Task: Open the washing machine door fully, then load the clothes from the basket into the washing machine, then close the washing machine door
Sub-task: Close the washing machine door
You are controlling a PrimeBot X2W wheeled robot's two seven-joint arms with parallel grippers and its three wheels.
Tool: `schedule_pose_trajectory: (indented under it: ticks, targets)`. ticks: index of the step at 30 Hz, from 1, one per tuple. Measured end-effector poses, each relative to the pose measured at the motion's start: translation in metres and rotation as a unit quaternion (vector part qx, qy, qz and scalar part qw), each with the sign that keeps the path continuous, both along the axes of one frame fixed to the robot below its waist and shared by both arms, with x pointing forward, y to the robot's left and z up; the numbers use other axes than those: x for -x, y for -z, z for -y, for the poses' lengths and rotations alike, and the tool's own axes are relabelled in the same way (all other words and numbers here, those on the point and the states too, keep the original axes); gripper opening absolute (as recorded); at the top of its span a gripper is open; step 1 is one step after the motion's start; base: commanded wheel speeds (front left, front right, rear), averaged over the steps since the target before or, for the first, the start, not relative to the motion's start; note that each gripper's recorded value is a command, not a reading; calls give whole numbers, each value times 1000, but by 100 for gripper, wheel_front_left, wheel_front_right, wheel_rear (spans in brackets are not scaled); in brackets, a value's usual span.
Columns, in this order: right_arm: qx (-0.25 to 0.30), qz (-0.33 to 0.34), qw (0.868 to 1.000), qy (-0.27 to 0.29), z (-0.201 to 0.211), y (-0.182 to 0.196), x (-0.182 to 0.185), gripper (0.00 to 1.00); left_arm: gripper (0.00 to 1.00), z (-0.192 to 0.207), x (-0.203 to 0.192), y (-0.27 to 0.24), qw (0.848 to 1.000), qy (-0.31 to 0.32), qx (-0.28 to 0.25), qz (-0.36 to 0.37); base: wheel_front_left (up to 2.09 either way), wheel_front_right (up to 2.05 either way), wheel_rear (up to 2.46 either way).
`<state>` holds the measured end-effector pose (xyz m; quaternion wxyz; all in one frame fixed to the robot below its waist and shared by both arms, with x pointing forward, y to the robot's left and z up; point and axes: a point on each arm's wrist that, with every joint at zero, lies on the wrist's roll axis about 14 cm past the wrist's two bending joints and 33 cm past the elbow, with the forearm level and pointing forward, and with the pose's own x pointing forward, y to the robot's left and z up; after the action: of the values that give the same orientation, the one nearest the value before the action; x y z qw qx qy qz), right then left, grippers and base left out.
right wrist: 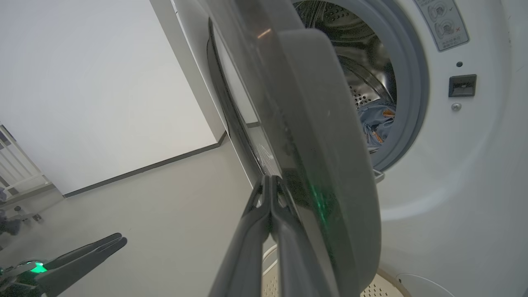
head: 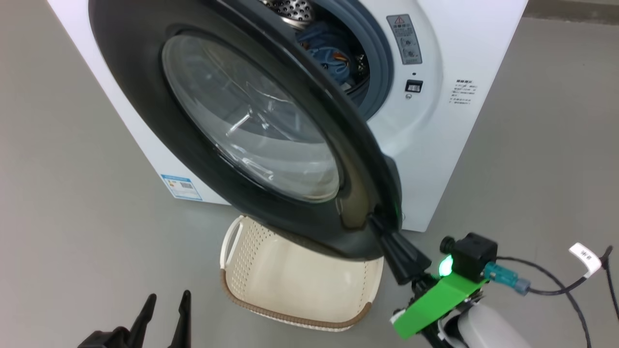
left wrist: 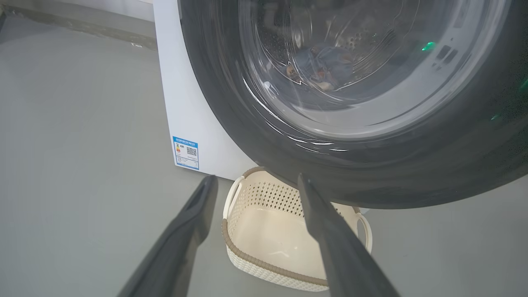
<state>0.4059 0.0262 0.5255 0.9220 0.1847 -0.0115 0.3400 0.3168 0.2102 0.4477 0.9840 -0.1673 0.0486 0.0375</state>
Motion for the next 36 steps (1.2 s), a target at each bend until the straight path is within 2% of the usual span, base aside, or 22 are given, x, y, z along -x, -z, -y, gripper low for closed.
schedule_pose_trajectory:
  ticks: [21,28,36]
  targets:
    - [-29,29,994,97,44,-17,-107,0,100,8,-44,3,1000,15,-3,-3,0,0,0]
    - [-32,41,992,112,46,-21,-145,0,100,11,-58,7,1000,18,-2,-7,0,0,0]
    - [-43,44,991,118,42,-21,-166,0,100,10,-64,10,1000,18,-5,-12,0,0,0]
